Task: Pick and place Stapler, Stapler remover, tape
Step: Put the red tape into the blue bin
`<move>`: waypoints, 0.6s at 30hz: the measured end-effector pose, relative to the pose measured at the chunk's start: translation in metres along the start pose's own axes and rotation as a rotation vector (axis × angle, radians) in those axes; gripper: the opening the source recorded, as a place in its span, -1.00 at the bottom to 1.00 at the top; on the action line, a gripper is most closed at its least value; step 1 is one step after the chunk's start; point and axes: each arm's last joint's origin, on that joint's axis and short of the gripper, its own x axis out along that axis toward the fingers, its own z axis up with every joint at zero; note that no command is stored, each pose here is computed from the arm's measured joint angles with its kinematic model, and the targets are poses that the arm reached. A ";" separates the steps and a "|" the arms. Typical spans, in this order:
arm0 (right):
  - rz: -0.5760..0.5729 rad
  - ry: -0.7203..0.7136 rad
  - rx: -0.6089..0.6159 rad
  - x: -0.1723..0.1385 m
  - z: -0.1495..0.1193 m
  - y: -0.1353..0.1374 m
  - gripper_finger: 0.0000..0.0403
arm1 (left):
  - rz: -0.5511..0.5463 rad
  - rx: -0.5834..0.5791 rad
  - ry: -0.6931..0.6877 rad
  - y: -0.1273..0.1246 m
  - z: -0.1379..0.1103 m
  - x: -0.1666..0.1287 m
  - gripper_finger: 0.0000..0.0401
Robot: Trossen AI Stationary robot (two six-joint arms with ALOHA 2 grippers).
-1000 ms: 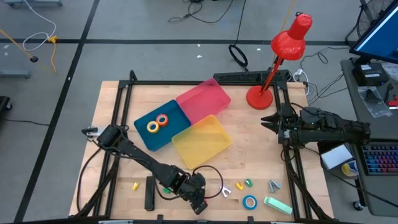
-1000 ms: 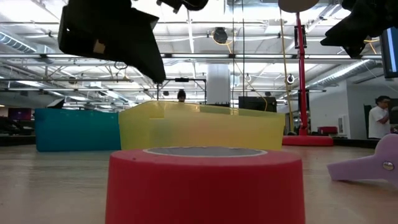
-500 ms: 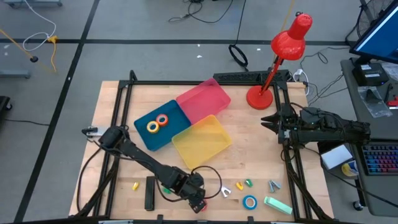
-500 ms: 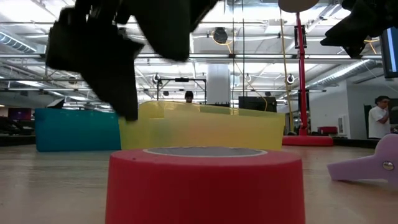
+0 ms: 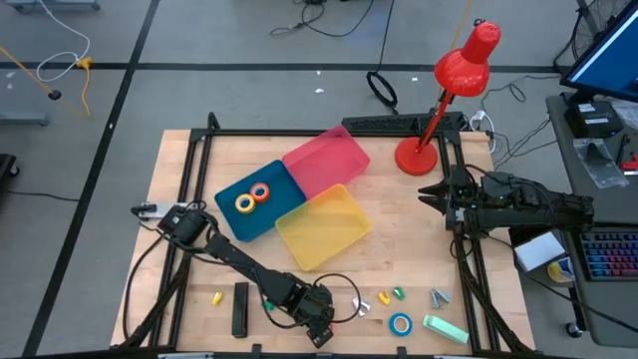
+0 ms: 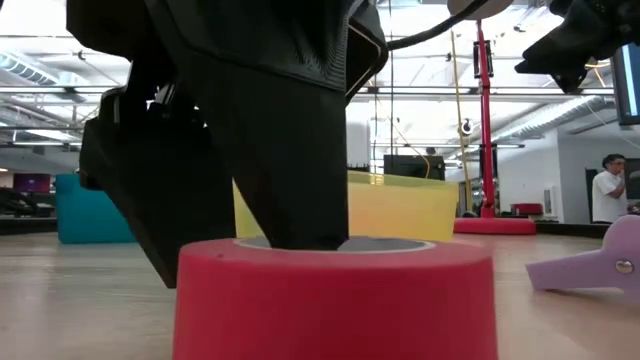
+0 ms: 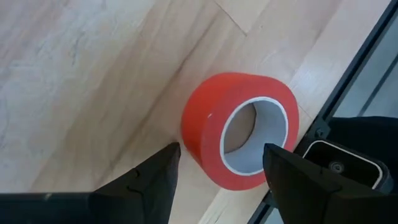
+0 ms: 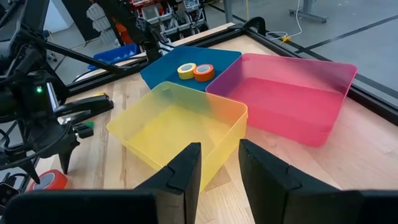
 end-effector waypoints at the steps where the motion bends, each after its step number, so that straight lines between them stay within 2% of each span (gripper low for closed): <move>1: 0.000 0.000 0.000 0.000 0.000 0.000 -0.50 | 0.001 -0.001 0.000 0.000 0.001 0.000 0.17; 12: -0.003 0.007 0.000 0.000 -0.001 0.000 -0.50 | 0.022 -0.069 -0.002 0.004 0.006 -0.001 0.17; 18: -0.010 0.027 -0.004 0.000 -0.003 -0.001 -0.50 | 0.100 -0.125 0.018 0.011 0.003 -0.002 0.16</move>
